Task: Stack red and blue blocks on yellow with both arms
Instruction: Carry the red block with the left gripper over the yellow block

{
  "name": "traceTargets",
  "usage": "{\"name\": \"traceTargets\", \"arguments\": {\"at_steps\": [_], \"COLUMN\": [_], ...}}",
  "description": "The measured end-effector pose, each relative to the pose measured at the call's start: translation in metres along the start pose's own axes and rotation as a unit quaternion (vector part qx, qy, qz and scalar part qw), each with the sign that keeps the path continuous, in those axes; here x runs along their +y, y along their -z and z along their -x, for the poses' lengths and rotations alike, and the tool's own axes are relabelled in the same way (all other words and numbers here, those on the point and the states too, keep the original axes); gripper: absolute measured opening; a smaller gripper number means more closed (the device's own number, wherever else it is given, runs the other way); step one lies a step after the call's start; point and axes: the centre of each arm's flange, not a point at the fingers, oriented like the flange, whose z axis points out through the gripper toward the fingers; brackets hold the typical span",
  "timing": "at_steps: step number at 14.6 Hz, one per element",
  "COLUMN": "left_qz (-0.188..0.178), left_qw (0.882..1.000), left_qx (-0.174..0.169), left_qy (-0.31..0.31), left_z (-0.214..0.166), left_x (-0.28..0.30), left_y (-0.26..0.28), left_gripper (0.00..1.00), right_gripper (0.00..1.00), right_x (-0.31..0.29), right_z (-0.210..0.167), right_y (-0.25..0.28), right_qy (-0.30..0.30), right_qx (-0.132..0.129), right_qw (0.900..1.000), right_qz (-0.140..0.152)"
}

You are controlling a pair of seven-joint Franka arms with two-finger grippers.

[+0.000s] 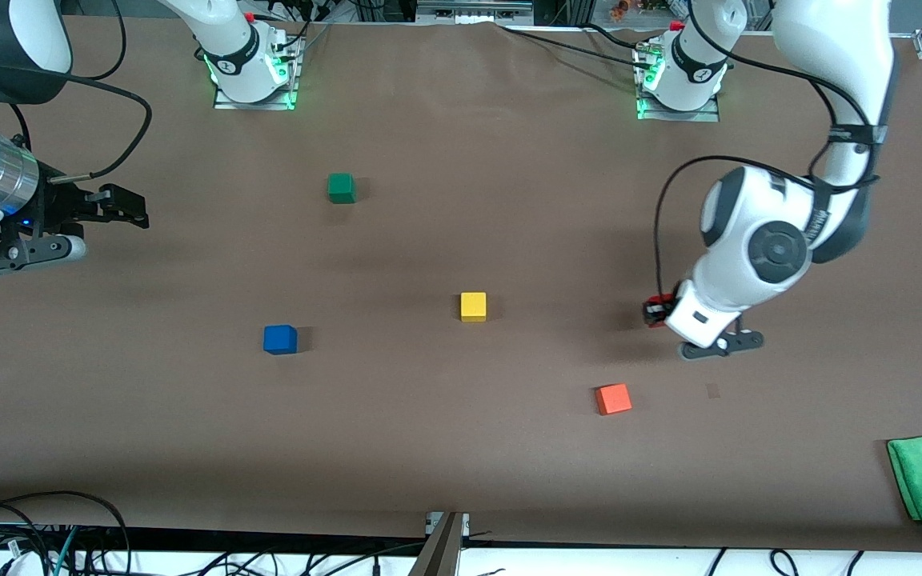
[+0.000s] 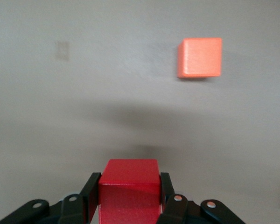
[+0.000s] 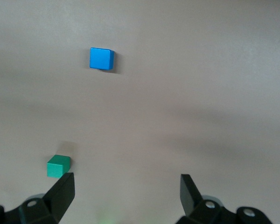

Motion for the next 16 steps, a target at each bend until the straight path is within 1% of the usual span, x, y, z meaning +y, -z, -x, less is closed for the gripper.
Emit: {"name": "traceTargets", "arguments": {"at_steps": [2,5,7,9,11,13,16], "left_qz": [0.001,0.005,0.012,0.009,0.003,0.0,-0.012], "left_qw": [0.999,0.998,0.996,0.994,0.992,0.991,0.99], "left_qx": [0.005,0.011,0.018,0.014,0.009,0.007,0.002], "left_qy": [0.031,0.062,0.083,0.106,0.126,0.131,0.142], "left_z": [0.019,0.054,0.069,0.071,0.065,0.062,0.074], "left_x": [0.034,0.088,0.121,0.153,0.178,0.195,0.215], "left_y": [0.004,0.011,0.026,0.043,0.046,0.034,0.011], "left_gripper": [0.56,0.56,0.56,0.56,0.56,0.56,0.56], "right_gripper": [1.0,1.0,1.0,1.0,1.0,1.0,1.0], "right_x": [0.0,0.0,0.0,0.0,0.0,0.0,0.001], "right_z": [0.0,0.0,0.0,0.0,0.0,0.0,0.0], "right_y": [0.0,0.0,0.0,0.0,0.0,0.0,0.0], "right_qy": [0.0,0.0,0.0,0.0,0.0,0.0,0.0], "right_qx": [0.0,0.0,0.0,0.0,0.0,0.0,0.0], "right_qw": [1.0,1.0,1.0,1.0,1.0,1.0,1.0], "right_qz": [0.0,0.0,0.0,0.0,0.0,0.0,0.0]}}
